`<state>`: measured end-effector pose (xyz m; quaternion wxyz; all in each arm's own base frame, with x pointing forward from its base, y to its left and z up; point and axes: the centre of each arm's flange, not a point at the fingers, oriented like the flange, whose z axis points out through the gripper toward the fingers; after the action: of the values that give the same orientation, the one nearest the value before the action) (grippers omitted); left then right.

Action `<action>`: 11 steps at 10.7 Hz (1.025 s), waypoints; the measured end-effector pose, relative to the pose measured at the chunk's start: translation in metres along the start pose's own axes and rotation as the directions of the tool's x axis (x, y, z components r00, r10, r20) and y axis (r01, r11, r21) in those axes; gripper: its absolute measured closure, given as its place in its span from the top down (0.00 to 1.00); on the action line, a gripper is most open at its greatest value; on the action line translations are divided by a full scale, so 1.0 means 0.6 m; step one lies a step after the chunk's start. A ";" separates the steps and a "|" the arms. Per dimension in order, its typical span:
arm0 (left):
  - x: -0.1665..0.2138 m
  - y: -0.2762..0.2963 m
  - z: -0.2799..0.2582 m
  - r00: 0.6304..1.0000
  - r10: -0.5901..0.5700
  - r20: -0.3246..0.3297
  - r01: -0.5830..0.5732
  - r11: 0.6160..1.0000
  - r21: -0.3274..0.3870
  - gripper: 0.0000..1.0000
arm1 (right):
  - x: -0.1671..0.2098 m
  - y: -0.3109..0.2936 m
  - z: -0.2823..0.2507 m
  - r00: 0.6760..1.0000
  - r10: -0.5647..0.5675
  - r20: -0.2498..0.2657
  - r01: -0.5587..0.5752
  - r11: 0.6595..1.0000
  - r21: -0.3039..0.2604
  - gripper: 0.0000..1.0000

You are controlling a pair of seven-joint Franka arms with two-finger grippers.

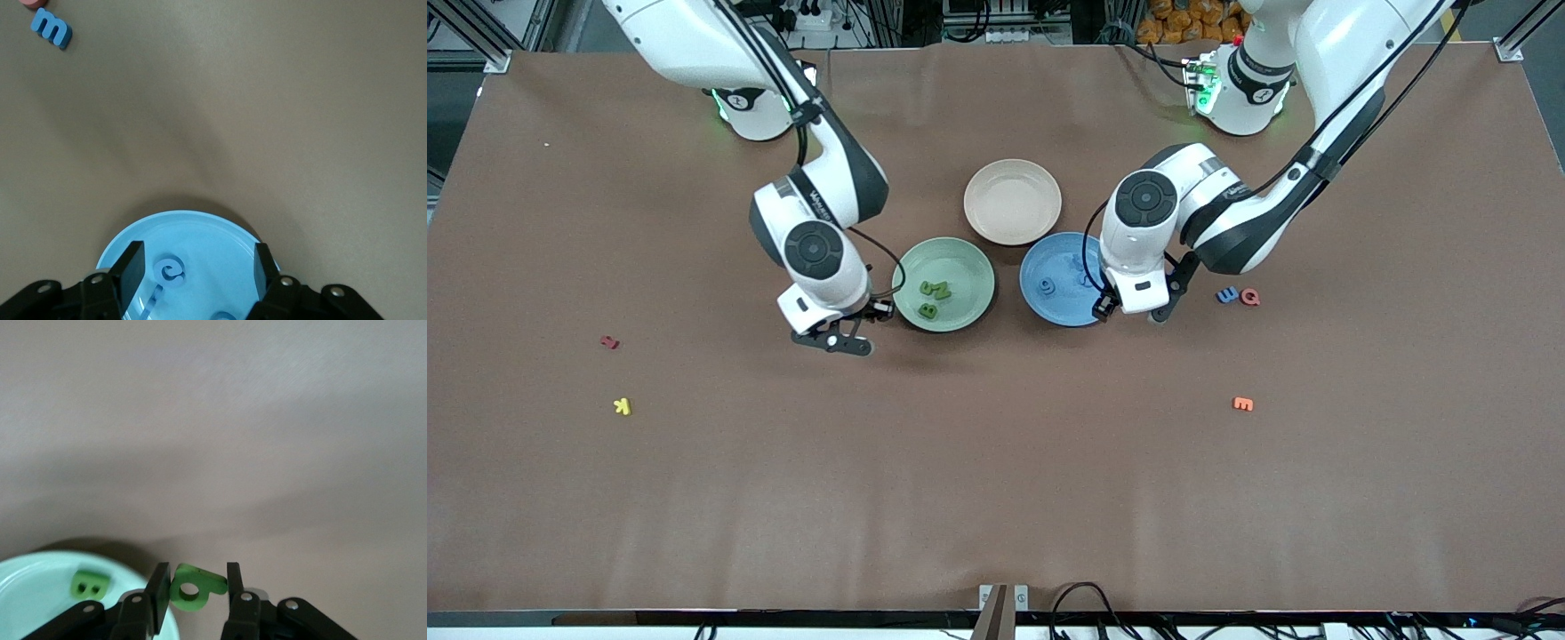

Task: Sort letters by color into matching plates
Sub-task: 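Place the g on the green plate while the left gripper returns to letters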

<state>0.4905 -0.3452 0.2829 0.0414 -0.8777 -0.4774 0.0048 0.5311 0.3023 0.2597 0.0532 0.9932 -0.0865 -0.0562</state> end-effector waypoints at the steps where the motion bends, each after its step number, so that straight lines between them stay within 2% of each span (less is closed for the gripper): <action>1: 0.004 0.000 0.000 1.000 -0.004 0.000 0.004 1.000 0.001 0.74 | -0.018 -0.021 0.000 1.000 -0.009 0.001 0.009 1.000 0.001 0.39; 7: 0.033 0.000 0.007 0.998 -0.061 -0.003 0.061 0.998 0.007 0.74 | -0.127 -0.126 0.007 0.996 -0.084 0.026 0.084 0.996 0.012 0.39; 10: 0.042 0.000 0.009 0.997 -0.072 -0.006 0.072 0.997 0.013 0.74 | -0.145 -0.142 0.020 0.996 -0.088 0.035 0.088 0.996 0.003 0.39; 11: 0.046 -0.002 0.010 0.997 -0.075 -0.009 0.075 0.997 0.021 0.74 | -0.147 -0.143 0.022 0.997 -0.071 0.036 0.071 0.997 0.002 0.43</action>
<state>0.5043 -0.3209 0.2778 0.0530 -0.8586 -0.5098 0.0048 0.4575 0.4008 0.2457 0.0494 0.9945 -0.0521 -0.0760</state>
